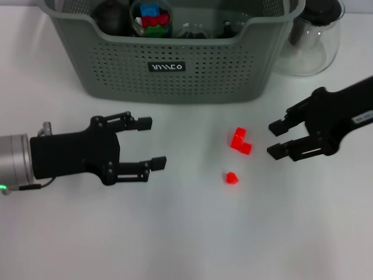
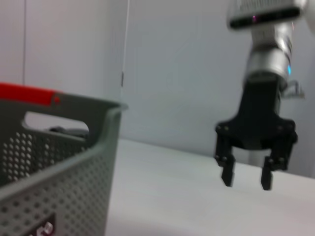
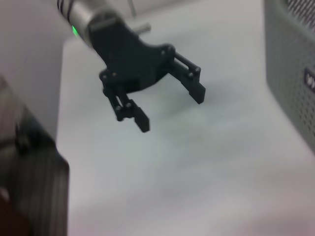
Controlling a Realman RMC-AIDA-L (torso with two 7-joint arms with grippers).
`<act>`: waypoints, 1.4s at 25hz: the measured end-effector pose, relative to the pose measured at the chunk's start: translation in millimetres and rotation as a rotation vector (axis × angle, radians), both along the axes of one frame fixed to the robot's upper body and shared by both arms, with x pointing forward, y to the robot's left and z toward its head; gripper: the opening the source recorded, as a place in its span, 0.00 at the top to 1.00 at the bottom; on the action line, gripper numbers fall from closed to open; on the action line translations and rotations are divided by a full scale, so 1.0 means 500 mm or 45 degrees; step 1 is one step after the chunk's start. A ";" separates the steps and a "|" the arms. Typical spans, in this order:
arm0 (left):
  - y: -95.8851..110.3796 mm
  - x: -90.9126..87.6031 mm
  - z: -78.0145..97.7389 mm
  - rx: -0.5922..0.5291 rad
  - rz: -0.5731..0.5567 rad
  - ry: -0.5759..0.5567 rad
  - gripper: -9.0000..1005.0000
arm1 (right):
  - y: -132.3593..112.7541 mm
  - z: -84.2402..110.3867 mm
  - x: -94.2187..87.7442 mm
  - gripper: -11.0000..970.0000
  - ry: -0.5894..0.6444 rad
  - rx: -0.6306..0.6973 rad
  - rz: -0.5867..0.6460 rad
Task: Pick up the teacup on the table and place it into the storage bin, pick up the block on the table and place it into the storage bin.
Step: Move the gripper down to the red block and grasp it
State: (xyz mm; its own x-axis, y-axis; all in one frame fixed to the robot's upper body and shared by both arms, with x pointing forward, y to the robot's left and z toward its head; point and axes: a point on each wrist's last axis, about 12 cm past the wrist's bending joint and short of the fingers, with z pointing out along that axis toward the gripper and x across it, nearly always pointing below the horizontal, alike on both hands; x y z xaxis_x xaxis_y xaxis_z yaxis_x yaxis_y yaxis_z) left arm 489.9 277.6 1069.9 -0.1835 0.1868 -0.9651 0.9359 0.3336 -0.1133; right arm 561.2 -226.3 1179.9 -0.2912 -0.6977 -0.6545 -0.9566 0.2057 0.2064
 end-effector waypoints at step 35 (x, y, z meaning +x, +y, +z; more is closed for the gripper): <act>-0.001 -0.006 -0.037 0.040 0.060 0.052 0.18 | 0.226 -0.143 0.006 0.49 -0.144 -0.442 0.309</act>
